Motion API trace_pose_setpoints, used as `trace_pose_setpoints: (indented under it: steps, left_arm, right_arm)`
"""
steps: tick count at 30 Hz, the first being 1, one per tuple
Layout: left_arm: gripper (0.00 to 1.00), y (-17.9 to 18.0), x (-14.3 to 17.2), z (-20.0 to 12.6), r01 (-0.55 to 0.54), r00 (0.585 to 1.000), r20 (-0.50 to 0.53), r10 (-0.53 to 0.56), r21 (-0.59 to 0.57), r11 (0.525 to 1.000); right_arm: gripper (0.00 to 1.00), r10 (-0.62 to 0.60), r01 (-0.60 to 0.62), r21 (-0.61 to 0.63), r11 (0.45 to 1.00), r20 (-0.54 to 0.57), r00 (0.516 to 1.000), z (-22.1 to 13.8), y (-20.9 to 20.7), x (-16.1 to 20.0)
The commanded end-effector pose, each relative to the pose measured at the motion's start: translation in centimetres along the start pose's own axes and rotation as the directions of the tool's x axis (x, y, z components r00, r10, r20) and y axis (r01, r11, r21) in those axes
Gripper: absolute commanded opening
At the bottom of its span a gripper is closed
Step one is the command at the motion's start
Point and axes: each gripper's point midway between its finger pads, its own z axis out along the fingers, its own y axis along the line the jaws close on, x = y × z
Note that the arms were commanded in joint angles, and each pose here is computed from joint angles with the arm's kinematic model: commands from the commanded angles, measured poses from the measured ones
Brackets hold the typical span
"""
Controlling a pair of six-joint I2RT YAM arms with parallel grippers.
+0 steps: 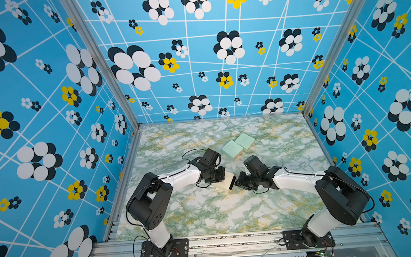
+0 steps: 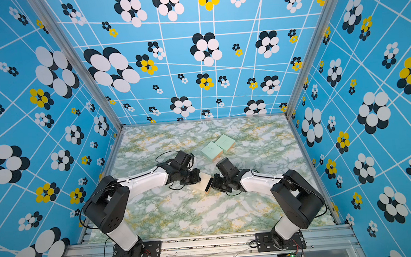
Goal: Take out the earrings from the drawer-style jewelry box
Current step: Open the drawer in the jewelry box.
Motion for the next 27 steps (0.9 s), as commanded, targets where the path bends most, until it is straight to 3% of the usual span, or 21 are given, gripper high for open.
trace_pose_setpoints:
  steps: [1,27]
  left_arm:
    - [0.0,4.21,2.9,1.6,0.028,0.994,-0.099,-0.041,-0.132,0.991]
    - [0.0,4.39,3.16,1.72,0.032,0.994,-0.102,-0.046,-0.133,0.991]
  right_arm:
    - [0.17,0.005,-0.005,-0.019,1.0,-0.004,1.0,0.41,0.38,0.08]
    - [0.0,0.014,-0.013,-0.037,0.999,0.017,1.0,0.55,0.31,-0.08]
